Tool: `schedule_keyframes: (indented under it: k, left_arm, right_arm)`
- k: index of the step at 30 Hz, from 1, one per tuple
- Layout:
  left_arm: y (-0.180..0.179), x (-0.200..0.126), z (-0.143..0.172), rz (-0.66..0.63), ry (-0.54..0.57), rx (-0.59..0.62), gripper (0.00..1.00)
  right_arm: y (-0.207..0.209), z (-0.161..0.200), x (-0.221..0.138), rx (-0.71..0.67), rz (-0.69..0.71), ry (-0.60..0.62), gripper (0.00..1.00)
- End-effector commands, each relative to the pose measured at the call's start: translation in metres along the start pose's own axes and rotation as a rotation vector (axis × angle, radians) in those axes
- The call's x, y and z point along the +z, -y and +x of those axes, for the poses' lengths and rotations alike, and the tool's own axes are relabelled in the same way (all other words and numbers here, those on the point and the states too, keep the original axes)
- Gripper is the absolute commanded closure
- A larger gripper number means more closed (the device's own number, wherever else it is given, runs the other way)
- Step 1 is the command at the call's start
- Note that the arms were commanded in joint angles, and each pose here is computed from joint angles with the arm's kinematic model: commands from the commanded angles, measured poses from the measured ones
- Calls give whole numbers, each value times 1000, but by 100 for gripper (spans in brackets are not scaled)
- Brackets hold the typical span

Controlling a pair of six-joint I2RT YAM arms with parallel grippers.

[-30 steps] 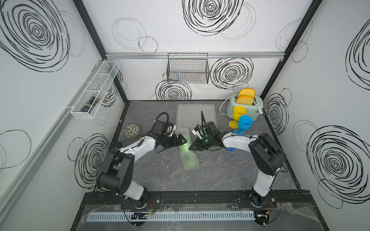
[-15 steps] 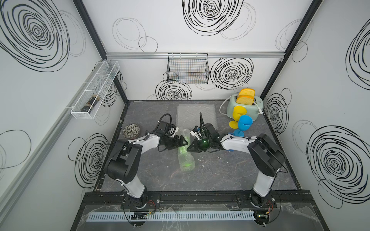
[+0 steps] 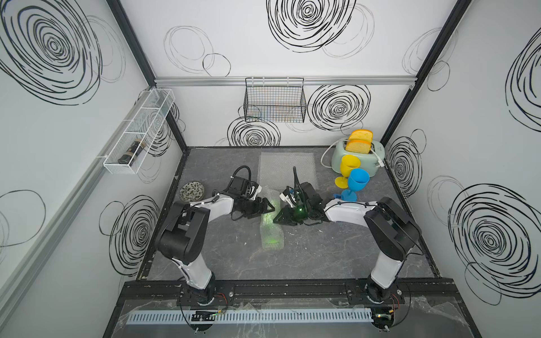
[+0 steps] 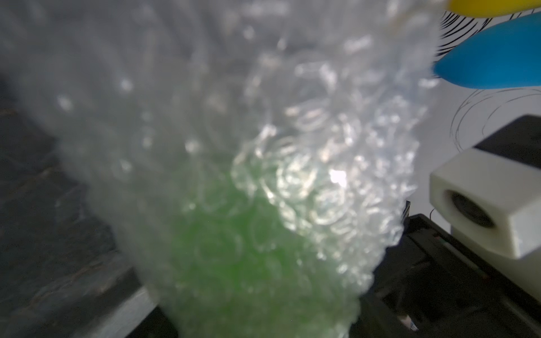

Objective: Wrap wine glasses in bubble wrap
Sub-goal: Wrap the wine glass in bubble wrap, then adjust the bubble wrap at the center of the board.

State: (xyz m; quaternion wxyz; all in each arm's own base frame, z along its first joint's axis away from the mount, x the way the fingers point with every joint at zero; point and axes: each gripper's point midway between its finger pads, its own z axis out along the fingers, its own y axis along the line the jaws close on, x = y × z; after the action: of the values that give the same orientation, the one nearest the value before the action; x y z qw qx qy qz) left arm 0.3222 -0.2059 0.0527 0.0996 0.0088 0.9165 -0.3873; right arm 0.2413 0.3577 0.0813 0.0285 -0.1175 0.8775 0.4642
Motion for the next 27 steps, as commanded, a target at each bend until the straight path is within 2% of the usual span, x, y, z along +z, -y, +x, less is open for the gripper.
schedule_keyframes:
  k: [1, 4, 7, 13, 16, 20, 27]
  left_arm:
    - [-31, 11, 12, -112, -42, -13, 31]
    - [-27, 11, 12, -107, -40, 12, 31]
    - [-28, 16, 18, -113, -67, 35, 33]
    - [-17, 24, 24, -103, -111, 103, 33]
    - [-14, 29, 29, -112, -153, 129, 31]
    - [-13, 33, 33, -122, -169, 160, 31]
    - [-20, 35, 40, -160, -193, 184, 31]
  right_arm:
    - [-1, -1, -33, -11, 25, 31, 67]
    - [6, -8, -68, -14, 66, 103, 62]
    - [26, -15, -110, 9, 141, 204, 52]
    - [89, -18, -201, 144, 312, 403, 40]
    - [114, -12, -229, 216, 318, 464, 40]
    - [141, -6, -244, 283, 303, 515, 41]
    - [160, -4, -229, 329, 249, 495, 47]
